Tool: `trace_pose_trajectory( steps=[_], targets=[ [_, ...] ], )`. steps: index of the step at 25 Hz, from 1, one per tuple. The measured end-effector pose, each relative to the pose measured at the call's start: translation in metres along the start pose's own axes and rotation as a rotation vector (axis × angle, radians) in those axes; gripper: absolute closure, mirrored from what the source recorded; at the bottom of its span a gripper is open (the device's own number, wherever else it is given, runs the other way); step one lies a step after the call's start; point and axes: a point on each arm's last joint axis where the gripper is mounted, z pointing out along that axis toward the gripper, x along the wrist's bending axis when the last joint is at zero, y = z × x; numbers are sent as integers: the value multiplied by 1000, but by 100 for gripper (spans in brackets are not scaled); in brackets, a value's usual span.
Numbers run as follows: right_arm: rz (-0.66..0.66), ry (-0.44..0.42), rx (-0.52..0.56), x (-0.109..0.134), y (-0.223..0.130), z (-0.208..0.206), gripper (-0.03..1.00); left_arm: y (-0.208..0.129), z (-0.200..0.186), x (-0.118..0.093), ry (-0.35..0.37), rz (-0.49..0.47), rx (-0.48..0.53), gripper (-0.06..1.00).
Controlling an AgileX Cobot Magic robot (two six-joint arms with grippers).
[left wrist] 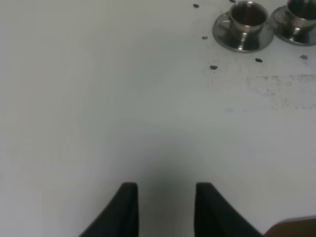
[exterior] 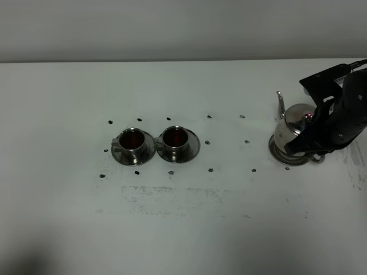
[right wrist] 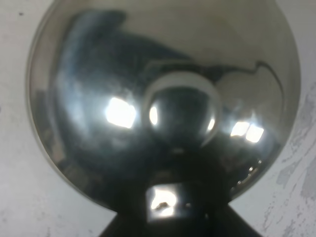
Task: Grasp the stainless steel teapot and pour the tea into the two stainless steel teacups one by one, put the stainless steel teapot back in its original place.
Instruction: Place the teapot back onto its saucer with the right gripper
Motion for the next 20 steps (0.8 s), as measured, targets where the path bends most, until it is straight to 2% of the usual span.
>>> trace_pose_trajectory(
  steps=[10, 20],
  targets=[
    [1, 7, 22, 1, 0, 19, 76, 0, 0, 0, 0, 0, 0, 66],
    [4, 6, 22, 1, 0, 20, 75, 0, 0, 0, 0, 0, 0, 66]
  ],
)
